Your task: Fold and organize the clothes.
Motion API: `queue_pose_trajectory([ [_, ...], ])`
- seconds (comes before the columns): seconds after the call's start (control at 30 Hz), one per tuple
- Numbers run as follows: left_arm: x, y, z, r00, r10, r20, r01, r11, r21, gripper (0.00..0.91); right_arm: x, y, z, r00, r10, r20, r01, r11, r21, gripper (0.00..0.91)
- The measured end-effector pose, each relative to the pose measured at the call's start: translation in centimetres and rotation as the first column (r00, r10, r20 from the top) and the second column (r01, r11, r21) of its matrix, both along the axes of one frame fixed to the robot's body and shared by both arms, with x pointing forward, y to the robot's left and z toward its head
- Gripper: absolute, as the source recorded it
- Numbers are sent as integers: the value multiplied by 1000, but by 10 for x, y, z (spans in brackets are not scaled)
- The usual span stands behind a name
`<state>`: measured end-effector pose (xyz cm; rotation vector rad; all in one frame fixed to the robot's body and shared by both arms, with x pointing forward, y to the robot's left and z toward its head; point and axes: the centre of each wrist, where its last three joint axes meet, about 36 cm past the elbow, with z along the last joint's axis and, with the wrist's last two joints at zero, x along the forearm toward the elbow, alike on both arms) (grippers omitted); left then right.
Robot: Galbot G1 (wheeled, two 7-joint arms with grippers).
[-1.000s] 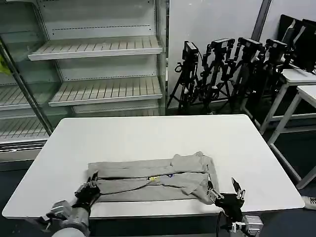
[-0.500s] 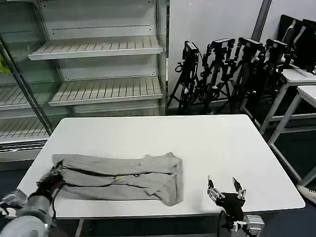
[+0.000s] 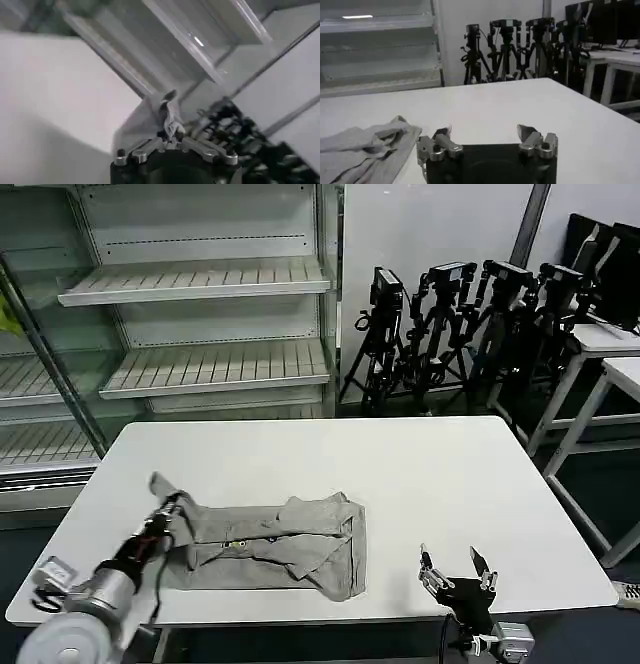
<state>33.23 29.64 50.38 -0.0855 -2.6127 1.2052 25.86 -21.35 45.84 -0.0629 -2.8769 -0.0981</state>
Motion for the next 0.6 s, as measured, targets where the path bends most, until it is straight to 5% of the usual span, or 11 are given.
queue_pose_trajectory([
  [0.3,21,-61,-17,994,-105,1,104,983,-150,30,1,-2,-4,1000,-5,0,5,1000,2,907],
  [0.6,42,-113,-40,982,-186,-16,182,975,-126,30,4,0,-9,1000,-6,-4,6,1000,10,907],
])
